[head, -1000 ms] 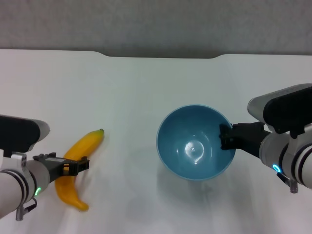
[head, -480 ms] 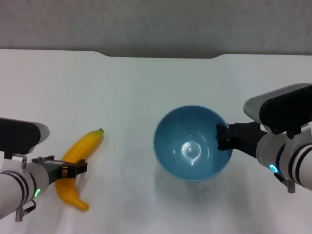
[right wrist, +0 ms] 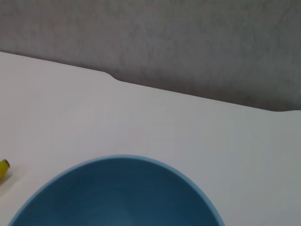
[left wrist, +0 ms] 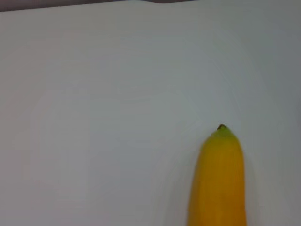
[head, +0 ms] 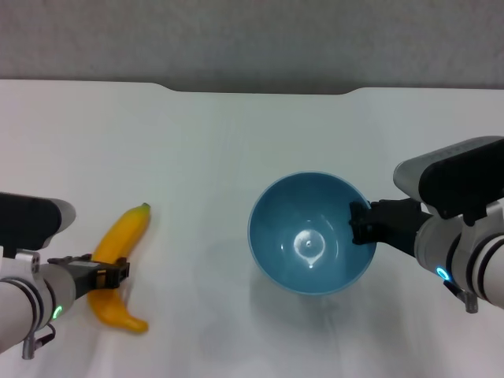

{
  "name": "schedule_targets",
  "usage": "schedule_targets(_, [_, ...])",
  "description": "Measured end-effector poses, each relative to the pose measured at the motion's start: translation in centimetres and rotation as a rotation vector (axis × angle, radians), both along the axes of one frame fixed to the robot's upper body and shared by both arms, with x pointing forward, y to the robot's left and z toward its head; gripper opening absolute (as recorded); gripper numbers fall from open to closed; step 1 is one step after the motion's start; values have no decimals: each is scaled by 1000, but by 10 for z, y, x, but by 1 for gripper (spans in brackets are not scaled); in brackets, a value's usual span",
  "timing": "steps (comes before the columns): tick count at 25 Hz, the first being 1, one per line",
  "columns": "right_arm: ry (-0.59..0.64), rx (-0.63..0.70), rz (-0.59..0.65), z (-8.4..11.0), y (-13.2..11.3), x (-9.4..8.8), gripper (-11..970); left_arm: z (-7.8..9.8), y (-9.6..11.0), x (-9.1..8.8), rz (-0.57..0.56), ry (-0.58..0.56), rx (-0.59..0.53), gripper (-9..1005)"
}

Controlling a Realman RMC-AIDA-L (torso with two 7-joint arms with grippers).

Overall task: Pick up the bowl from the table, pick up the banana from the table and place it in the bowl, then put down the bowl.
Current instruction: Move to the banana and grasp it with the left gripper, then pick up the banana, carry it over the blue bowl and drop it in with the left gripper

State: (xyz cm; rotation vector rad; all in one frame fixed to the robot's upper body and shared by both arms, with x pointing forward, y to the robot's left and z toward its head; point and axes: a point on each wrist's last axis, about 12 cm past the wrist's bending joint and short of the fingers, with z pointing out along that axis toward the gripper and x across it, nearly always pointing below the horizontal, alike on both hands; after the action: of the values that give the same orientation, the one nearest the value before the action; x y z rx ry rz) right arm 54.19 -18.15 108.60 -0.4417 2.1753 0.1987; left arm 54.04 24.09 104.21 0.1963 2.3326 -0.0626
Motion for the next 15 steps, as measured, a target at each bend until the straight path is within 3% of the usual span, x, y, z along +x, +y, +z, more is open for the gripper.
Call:
schedule_targets(3, [0,0,0,0,0,0,68,0,1,0,10,0,-6,784])
schedule_targets(6, [-2,2,0,0,0,0,69,1,2,0,12,-3,-8,543])
schedule_targets(11, [0,5,-8,-2,-2,0,71,8,1,0,16,-14,-20,520])
schedule_targets(15, [5,18,-22,-5,-5,1,73,39,10,-2,72,-81,-64,521])
